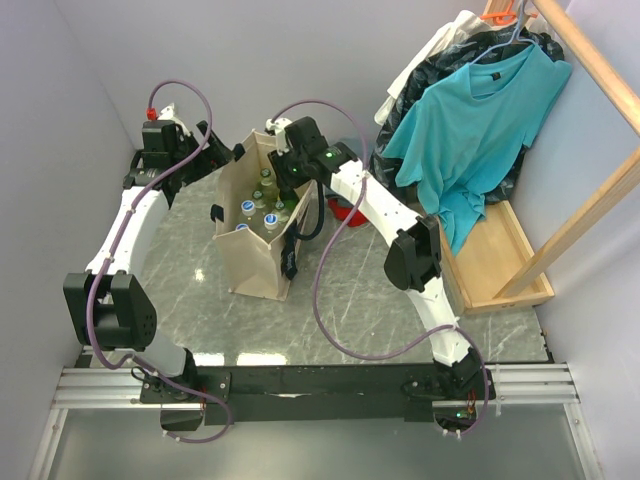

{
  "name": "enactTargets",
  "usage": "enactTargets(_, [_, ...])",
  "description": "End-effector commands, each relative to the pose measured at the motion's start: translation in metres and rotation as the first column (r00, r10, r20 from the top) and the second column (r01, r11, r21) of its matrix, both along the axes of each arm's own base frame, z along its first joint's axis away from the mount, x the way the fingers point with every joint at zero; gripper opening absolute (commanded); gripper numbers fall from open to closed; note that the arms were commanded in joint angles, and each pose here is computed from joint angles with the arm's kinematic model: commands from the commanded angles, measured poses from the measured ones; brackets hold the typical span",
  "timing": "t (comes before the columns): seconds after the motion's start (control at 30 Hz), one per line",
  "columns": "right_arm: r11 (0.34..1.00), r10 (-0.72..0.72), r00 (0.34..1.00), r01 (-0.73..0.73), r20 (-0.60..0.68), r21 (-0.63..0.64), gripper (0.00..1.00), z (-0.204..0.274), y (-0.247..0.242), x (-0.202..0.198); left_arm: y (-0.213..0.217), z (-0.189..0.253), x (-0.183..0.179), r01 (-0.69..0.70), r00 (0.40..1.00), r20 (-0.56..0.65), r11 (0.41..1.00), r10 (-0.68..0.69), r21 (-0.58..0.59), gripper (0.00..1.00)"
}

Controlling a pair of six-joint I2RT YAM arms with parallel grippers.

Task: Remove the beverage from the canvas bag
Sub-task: Take out the drink from the canvas bag.

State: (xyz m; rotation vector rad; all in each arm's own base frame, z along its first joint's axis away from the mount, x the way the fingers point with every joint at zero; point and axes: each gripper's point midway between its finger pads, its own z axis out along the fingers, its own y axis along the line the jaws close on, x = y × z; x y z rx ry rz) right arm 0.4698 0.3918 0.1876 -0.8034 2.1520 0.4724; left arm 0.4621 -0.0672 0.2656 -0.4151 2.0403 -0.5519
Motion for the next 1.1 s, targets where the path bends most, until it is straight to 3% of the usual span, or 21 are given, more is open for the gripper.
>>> enactTargets(0.0, [0.990,-0.024,0.964,-0.014,0.263,0.141,0.00,0.126,-0.001,-0.002,-0.001,0.012,0.000,-0.003,0.999,0.037,1.000,0.003,-0.009,0.96])
enactTargets(0.47, [0.992,-0.062,0.944,0.022,0.325,0.125,0.00,0.145,-0.008,-0.004,0.023,0.031,-0.011,-0.143,0.985,0.101,0.989,0.140,0.028,0.96])
enactTargets(1.07, [0.988,-0.085,0.923,0.029,0.376,0.151,0.00,0.170,-0.012,-0.007,0.020,0.030,-0.010,-0.125,0.988,0.096,0.992,0.122,0.022,0.96])
